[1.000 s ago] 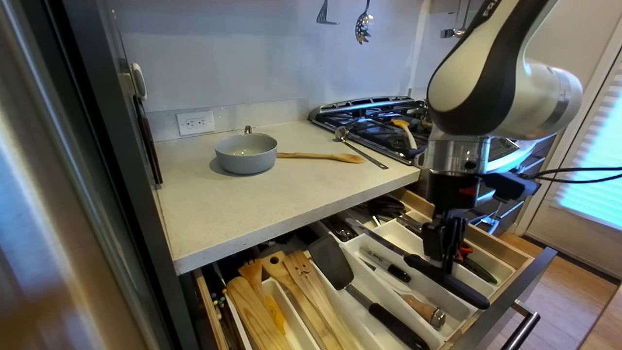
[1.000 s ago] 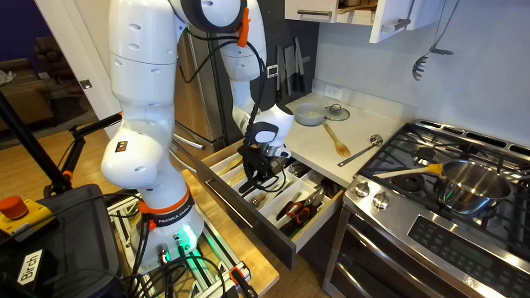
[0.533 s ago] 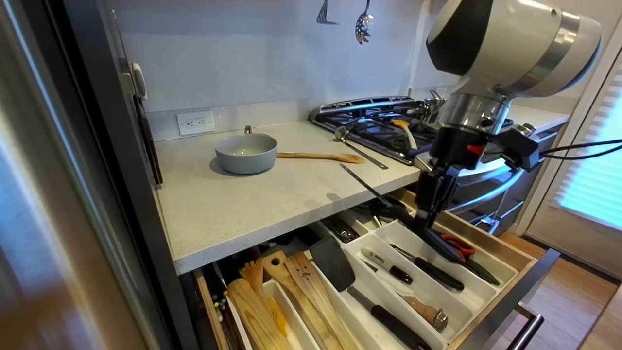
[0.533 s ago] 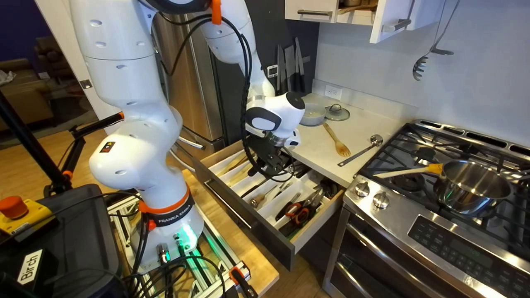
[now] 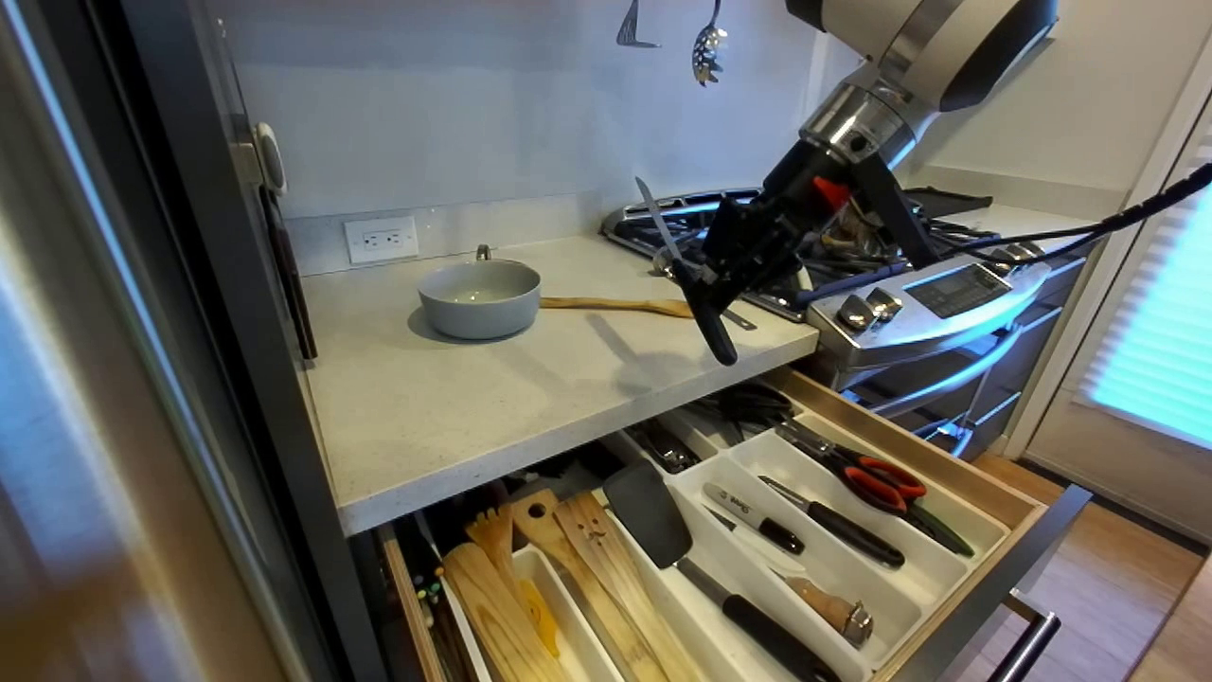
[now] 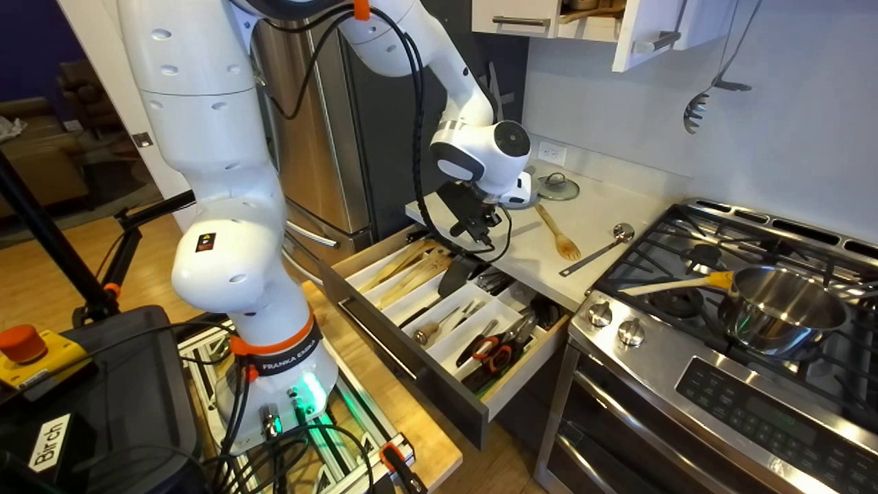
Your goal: Pick up the cake knife from the open top drawer and put it on the gray bowl
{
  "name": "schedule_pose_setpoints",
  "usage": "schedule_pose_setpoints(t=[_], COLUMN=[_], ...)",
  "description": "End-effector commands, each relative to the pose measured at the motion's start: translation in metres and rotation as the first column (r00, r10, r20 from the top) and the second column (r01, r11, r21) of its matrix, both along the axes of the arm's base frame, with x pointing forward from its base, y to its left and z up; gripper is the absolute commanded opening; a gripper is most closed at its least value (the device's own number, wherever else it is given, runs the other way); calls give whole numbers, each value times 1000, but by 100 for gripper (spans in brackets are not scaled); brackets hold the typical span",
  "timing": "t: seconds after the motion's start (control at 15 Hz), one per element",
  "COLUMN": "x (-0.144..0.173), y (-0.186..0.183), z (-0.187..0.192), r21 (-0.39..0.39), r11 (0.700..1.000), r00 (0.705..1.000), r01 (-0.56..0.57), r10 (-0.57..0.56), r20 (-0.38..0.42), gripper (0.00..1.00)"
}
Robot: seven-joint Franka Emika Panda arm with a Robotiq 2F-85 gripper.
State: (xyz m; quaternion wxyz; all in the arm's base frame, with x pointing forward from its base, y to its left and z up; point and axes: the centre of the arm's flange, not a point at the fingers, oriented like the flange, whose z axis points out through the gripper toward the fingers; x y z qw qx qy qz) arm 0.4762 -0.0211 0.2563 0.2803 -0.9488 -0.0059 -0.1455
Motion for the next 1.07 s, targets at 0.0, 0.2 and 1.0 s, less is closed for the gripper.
schedule_pose_setpoints(t=[0.0,0.2,1.0], x=[3,36,170], y=[-2,-3,38], z=[1,8,55], r21=[3,52,174], r11=[1000,983,866], r00=[1000,984,882], r01=[7,175,468], r10=[-7,-176,-471], r20=[4,20,-29], gripper=[31,8,31])
